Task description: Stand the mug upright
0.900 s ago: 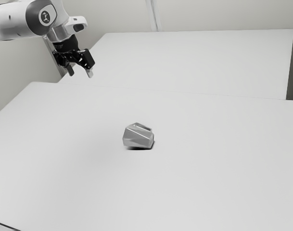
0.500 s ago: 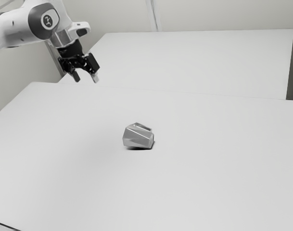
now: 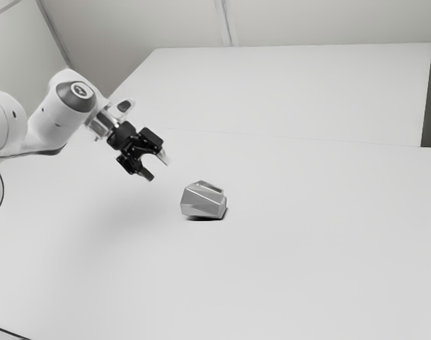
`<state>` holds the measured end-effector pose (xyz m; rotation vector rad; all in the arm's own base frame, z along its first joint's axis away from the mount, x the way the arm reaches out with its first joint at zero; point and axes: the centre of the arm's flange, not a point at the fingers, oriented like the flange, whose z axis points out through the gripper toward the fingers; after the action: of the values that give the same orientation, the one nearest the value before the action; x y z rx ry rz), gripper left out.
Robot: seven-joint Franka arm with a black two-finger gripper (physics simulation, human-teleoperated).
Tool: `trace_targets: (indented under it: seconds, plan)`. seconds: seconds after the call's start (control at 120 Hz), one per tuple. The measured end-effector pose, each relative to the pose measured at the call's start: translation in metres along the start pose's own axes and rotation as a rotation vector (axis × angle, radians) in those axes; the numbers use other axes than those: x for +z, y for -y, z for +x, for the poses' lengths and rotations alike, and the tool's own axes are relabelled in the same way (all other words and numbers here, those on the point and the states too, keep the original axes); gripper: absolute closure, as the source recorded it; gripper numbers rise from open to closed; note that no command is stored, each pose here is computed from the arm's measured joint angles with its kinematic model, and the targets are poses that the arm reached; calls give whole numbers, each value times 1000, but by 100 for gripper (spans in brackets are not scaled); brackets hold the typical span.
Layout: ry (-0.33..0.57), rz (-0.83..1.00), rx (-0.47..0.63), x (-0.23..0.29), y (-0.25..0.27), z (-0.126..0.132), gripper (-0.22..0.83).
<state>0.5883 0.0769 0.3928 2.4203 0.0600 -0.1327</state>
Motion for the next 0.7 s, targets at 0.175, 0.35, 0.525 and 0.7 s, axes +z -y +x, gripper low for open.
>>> trace_targets:
  seconds: [0.175, 0.35, 0.525, 0.7]
  plan:
    - [-39, -164, 2, 40, 33, 3, 0]
    - [-97, -266, 30, 66, 55, 17, 0]
    - [-129, -351, 68, 88, 58, 22, 0]
    - [-138, -428, 79, 112, 68, 25, 0]
